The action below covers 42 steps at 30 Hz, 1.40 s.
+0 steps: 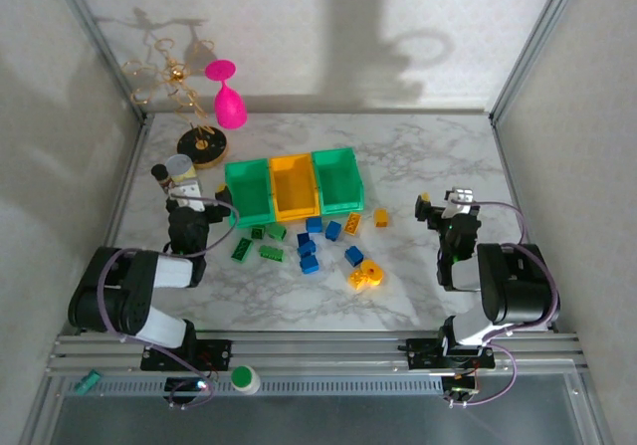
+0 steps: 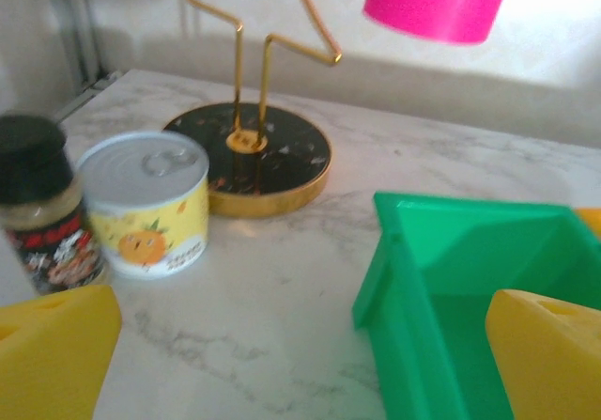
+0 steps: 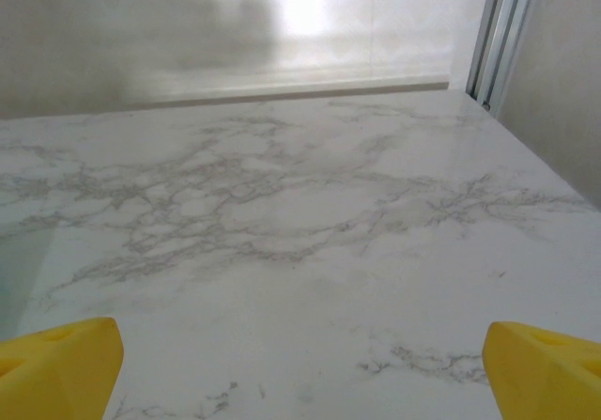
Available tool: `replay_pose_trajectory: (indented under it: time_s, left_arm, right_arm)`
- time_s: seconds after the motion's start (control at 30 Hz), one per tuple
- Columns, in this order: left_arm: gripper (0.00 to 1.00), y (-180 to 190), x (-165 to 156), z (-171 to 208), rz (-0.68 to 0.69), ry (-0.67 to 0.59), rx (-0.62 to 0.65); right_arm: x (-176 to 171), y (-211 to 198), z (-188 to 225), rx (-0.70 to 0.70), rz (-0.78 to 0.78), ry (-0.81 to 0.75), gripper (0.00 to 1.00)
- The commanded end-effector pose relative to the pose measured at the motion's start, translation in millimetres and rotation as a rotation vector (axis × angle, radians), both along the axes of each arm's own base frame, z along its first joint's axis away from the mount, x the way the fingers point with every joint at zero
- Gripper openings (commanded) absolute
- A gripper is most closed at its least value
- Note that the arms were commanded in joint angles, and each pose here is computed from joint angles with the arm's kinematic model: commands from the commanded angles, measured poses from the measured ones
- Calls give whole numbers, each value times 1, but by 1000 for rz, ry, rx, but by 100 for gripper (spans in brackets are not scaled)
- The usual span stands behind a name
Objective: Sort the legos into containers by color
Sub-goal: Pick up the lego from the bottom-center of the table.
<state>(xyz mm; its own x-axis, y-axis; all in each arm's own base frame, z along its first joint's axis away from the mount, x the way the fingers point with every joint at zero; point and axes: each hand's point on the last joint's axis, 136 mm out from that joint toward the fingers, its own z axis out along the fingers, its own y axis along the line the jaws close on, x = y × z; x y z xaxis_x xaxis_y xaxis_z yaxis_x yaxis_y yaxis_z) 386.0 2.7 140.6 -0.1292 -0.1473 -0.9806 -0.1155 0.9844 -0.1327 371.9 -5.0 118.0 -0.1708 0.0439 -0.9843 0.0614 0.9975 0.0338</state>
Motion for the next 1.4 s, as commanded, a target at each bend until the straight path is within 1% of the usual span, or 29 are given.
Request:
replay_pose_trajectory:
  time_s: [0.0,0.07,0.1,0.27,0.33,0.43,0.47,0.5,0.57,0.6,0.63,0.73,0.77,0.8,0.87,1.0,1.13,1.3,1.37]
  left_arm:
    - [99,-6,-2,7,-45,23,1]
    - [99,1,-10,17,-4,-12,-18]
    - [99,4,-13,24,14,-29,-32]
    - [99,5,-23,60,24,-90,-104]
    - [99,11,-29,74,56,-115,-149]
    - [99,15,-41,94,70,-175,-224]
    - [99,18,-46,98,88,-194,-268]
    - [99,27,-52,99,147,-205,-341]
    - [99,51,-66,92,308,-220,-469]
    - [99,60,-75,88,370,-226,-516]
    - [99,63,-80,87,393,-229,-531]
    - [99,61,-86,86,384,-205,-544]
    - [99,59,-86,86,378,-180,-544]
    - [99,55,-85,81,366,-129,-532]
    - [99,48,-84,80,330,-82,-529]
    - [99,34,-86,85,259,-62,-569]
    - [99,12,-85,94,168,-29,-581]
    - [99,-20,-86,95,60,56,-556]
    - [99,-38,-87,95,-8,87,-559]
  right_arm:
    - [1,-6,23,22,-38,-45,99]
    - [-3,-9,29,34,-53,-44,99]
    - [-1,-9,39,46,-55,-52,99]
    - [-7,-10,78,144,-73,-88,99]
    - [-14,-19,90,236,-136,-95,99]
    - [-26,-38,81,394,-289,-40,99]
    - [-28,-38,79,414,-301,-19,99]
    - [-27,-34,77,422,-278,6,99]
    - [-25,-22,75,442,-222,54,99]
    - [-24,-17,74,455,-204,76,99]
    - [-24,-14,74,463,-192,92,99]
    - [-25,3,77,475,-129,135,99]
    - [-25,11,79,467,-109,150,99]
    - [-25,18,81,454,-95,167,99]
    - [-25,33,83,435,-59,201,99]
    - [-28,69,84,427,33,264,99]
    - [-37,104,78,407,104,319,99]
    - [-51,142,68,380,160,400,99]
    - [-58,160,64,372,204,429,99]
